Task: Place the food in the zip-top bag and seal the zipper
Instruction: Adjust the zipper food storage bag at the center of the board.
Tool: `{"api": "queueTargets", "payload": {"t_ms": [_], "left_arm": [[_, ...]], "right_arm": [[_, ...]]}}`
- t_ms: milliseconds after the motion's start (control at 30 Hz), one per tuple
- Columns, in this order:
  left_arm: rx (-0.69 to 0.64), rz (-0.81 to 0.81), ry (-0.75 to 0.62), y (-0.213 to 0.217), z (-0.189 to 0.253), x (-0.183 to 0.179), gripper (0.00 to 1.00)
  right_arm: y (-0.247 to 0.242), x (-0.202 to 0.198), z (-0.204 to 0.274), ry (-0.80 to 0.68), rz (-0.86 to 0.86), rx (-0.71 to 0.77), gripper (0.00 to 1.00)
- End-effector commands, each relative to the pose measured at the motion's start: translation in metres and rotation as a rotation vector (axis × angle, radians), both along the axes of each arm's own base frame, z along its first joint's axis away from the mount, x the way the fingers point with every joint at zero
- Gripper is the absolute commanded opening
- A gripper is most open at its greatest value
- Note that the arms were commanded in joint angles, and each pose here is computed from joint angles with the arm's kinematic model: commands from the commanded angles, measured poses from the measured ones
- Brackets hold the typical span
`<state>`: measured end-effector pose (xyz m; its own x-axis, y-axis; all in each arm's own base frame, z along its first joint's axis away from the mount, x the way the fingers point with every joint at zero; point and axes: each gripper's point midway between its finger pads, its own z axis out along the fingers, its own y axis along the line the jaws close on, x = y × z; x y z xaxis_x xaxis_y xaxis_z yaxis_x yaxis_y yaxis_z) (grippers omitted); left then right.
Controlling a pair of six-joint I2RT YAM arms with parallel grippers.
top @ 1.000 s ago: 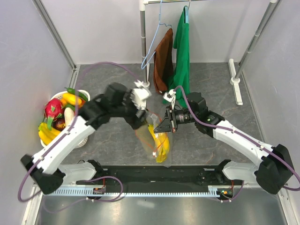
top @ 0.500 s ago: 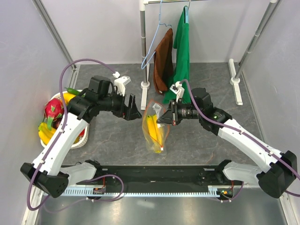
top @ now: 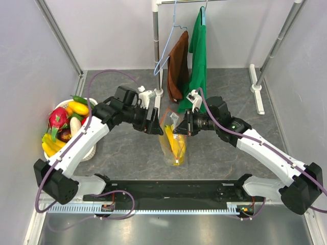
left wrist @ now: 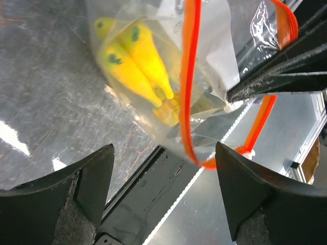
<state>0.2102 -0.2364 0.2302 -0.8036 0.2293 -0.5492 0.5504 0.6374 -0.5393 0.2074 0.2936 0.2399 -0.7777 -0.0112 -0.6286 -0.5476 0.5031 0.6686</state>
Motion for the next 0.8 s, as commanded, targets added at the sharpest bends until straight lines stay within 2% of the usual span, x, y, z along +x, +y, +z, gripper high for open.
{"api": "queueTargets", "payload": {"t_ms": [0,67,100,167,200,233,300,367,400,567,600,767], "left_arm": [[-0.044,-0.024,-0.023,-0.023,0.012,0.01,0.84],[-0.041,-0.044,-0.014,-0.029,0.008,0.01,0.77],[-0.042,-0.054,-0.02,-0.031,0.009,0.01,0.61],[-0.04,-0.068,-0.026,-0.032,0.009,0.011,0.42],[-0.039,-0.085,-0.041,-0.031,0.012,0.01,0.35],[-0.039,-0.09,-0.042,-0.03,0.014,0.008,0.2],[-0.053,-0.099,-0.053,-0.029,0.022,0.004,0.09],[-0.069,-0.108,-0.053,-0.03,0.026,0.0,0.05],[-0.07,-0.109,-0.047,-0.029,0.025,-0.001,0.03],[-0.072,-0.116,-0.051,-0.029,0.025,-0.002,0.02],[-0.074,-0.117,-0.053,-0.029,0.026,-0.002,0.02],[-0.069,-0.111,-0.058,-0.029,0.028,0.0,0.02]], "right_arm": [[0.004,0.009,0.01,-0.033,-0.013,0.015,0.0],[0.003,0.01,0.009,-0.032,-0.016,0.006,0.01],[0.001,0.01,0.006,-0.034,-0.018,-0.009,0.01],[-0.001,0.011,0.008,-0.05,-0.021,-0.026,0.05],[-0.005,0.01,0.003,-0.057,-0.014,-0.059,0.1],[-0.009,0.013,-0.001,-0.065,-0.03,-0.089,0.22],[-0.019,0.014,-0.006,-0.079,-0.039,-0.157,0.33],[-0.025,0.017,-0.009,-0.083,-0.051,-0.198,0.38],[-0.029,0.016,-0.012,-0.069,-0.052,-0.214,0.47],[-0.031,0.022,-0.003,-0.078,-0.066,-0.219,0.49],[-0.032,0.022,-0.001,-0.069,-0.065,-0.223,0.53],[-0.029,0.022,0.026,-0.1,-0.027,-0.206,0.52]]}}
